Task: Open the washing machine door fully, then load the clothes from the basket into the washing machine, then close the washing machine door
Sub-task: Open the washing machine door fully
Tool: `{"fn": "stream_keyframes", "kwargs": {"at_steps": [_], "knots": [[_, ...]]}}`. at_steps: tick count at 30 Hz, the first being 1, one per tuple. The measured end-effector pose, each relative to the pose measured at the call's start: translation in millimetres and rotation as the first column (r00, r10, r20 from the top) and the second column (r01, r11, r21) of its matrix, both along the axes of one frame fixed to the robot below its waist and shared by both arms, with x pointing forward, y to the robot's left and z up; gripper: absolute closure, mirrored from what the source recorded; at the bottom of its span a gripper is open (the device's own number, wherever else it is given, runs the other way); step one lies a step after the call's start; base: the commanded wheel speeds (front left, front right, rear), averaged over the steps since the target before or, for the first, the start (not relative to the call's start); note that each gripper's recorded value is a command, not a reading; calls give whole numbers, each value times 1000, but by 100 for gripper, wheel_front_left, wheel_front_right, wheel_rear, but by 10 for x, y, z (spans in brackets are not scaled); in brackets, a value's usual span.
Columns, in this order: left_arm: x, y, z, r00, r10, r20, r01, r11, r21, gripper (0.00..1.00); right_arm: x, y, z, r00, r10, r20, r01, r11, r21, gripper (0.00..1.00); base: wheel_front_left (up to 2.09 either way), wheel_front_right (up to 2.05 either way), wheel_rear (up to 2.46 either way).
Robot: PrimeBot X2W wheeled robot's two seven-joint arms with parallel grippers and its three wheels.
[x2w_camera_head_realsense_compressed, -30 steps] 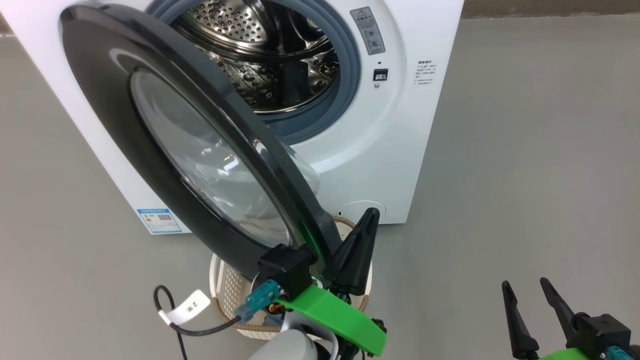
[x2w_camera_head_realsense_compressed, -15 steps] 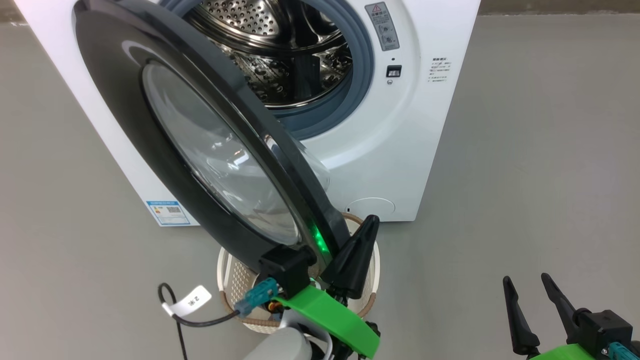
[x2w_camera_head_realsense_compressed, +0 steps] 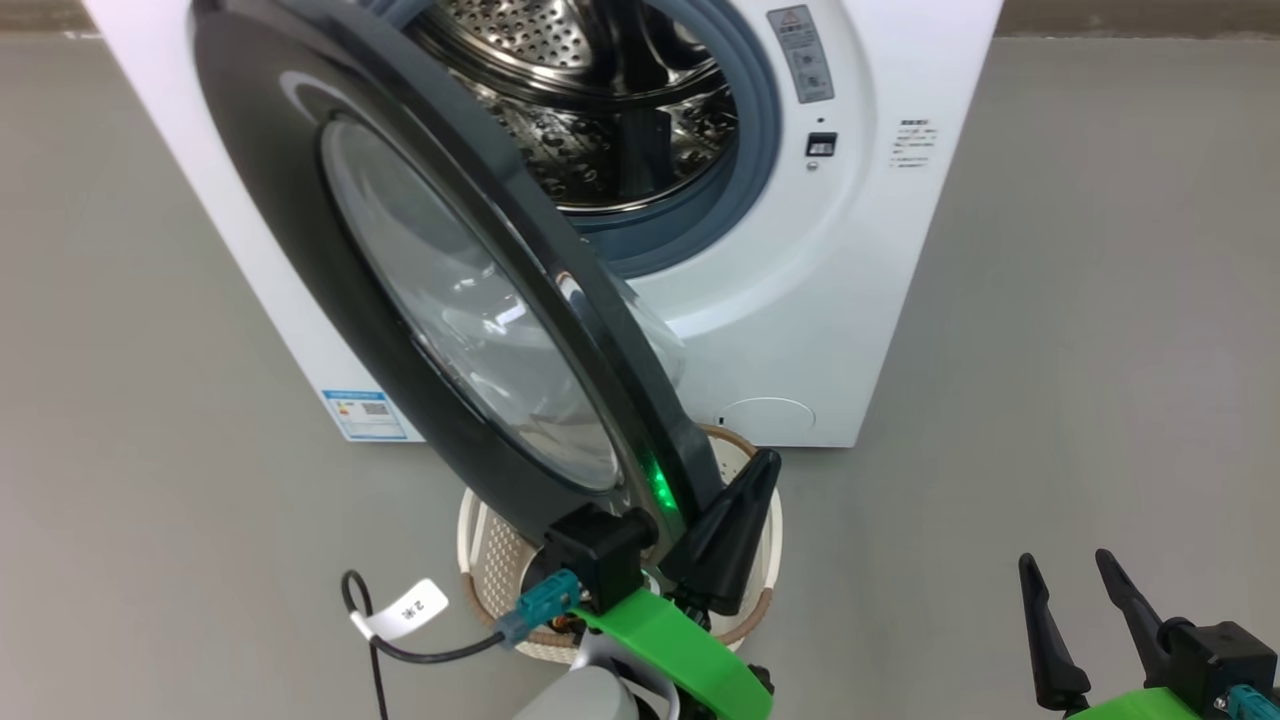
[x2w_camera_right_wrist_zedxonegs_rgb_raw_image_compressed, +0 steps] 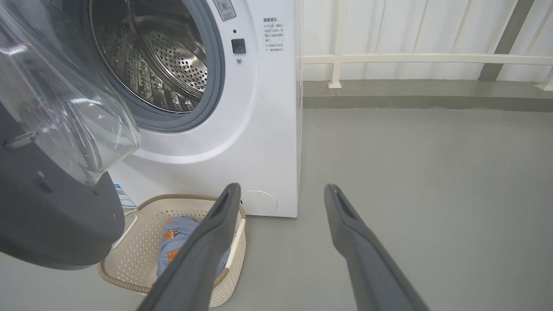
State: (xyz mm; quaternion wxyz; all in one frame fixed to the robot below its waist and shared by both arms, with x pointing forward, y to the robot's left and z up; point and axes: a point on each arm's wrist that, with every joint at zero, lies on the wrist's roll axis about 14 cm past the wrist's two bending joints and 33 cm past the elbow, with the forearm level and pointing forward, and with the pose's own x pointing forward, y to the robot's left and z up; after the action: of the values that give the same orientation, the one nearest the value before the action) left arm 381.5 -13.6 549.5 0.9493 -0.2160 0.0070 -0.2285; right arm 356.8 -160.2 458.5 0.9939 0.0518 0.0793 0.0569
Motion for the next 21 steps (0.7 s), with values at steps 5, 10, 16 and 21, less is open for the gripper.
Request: {"fn": "stream_keyframes", "kwargs": {"at_steps": [5, 10, 16, 21], "knots": [[-14, 47, -7, 1000, 15, 11, -16, 1000, 13, 100, 39, 71, -14, 1000, 19, -5, -19, 1000, 18, 0, 0, 0, 0], [-53, 120, -18, 999, 39, 24, -39, 999, 25, 100, 76, 158, -37, 999, 45, -12, -45, 999, 24, 0, 0, 0, 0], [-104, 200, -35, 997, 66, 28, -67, 997, 26, 100, 95, 237, -46, 998, 69, -14, -68, 997, 25, 0, 0, 0, 0], [-147, 266, -47, 996, 85, 39, -86, 995, 39, 100, 108, 288, -39, 996, 83, -13, -82, 996, 33, 0, 0, 0, 0]]}}
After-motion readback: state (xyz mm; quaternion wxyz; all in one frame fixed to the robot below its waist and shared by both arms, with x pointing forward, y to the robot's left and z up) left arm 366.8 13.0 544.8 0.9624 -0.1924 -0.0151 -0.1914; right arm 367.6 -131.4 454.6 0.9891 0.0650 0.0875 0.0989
